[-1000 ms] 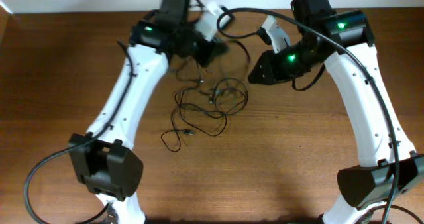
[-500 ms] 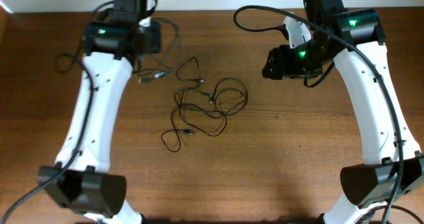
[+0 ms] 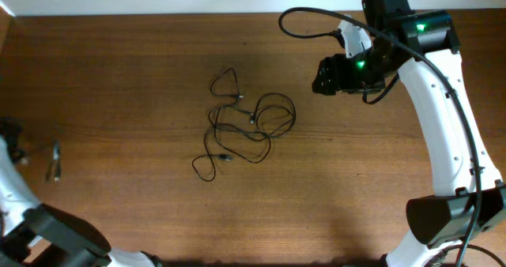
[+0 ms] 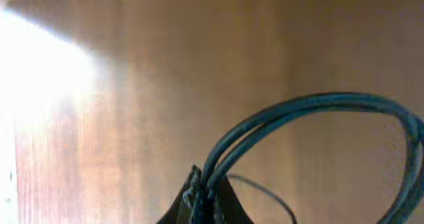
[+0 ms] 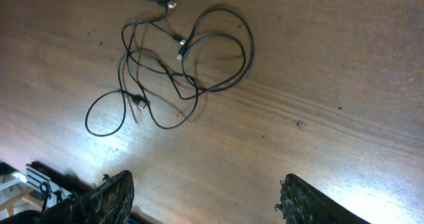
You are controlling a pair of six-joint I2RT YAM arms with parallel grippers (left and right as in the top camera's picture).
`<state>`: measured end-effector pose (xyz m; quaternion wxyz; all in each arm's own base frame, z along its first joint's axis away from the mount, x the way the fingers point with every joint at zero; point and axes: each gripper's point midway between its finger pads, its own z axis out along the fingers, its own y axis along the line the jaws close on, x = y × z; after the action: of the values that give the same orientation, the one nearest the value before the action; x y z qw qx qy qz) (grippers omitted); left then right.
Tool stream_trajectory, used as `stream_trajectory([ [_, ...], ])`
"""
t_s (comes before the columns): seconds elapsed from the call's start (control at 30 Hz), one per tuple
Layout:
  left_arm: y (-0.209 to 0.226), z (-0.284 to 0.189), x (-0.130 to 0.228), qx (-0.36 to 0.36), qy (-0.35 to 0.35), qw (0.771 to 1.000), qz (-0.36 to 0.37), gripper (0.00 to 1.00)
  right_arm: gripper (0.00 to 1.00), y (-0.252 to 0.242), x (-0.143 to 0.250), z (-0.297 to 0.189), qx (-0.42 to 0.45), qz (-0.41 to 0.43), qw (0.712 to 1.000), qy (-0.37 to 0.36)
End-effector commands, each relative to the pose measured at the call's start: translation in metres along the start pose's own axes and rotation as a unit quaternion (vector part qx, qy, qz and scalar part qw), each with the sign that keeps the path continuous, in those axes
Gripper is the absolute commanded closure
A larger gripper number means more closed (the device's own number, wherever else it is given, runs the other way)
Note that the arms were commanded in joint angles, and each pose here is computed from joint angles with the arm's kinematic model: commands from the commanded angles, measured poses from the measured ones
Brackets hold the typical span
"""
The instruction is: Untangle cables
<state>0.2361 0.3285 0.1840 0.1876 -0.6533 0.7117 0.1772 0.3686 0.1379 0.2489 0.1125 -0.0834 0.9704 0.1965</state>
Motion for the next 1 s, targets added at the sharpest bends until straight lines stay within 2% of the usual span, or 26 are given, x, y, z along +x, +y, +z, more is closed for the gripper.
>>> stream_trajectory([
  [0.0,0.04,0.039,-0.005,-0.011,0.005,0.996,-0.093,1.0,0.28,0.0,0.0,-0.001,0.002,0.0,1.0,-0.003],
  [0.1,0.046,0.069,-0.002,0.011,-0.006,0.993,-0.12,1.0,0.28,0.0,0.0,-0.001,0.002,0.001,1.0,-0.002],
  [0.13,0.047,0.076,0.0,0.011,-0.008,0.992,-0.123,0.86,0.28,0.0,0.001,-0.001,0.002,0.001,1.0,-0.001],
  [0.17,0.047,0.079,0.002,0.012,-0.01,0.992,-0.123,0.64,0.28,0.0,0.001,-0.001,0.003,0.002,1.0,0.001],
  [0.2,0.047,0.082,0.003,0.013,-0.011,0.992,-0.124,0.21,0.28,-0.001,0.001,-0.001,0.003,0.002,1.0,0.001],
  [0.23,0.047,0.083,0.003,0.013,-0.012,0.992,-0.124,0.01,0.28,-0.001,0.001,-0.001,0.003,0.002,1.0,0.001],
  [0.63,0.043,0.079,0.016,0.025,0.02,0.992,-0.119,0.01,0.28,-0.007,0.01,0.012,0.006,0.009,1.0,0.023],
  [0.9,0.046,-0.002,-0.022,0.09,-0.076,0.983,-0.142,0.01,0.28,-0.008,0.008,0.015,0.006,0.007,1.0,0.019],
  [0.97,0.042,-0.012,-0.023,0.112,-0.079,0.98,-0.142,0.01,0.28,-0.008,0.007,0.015,0.005,0.007,1.0,0.018],
])
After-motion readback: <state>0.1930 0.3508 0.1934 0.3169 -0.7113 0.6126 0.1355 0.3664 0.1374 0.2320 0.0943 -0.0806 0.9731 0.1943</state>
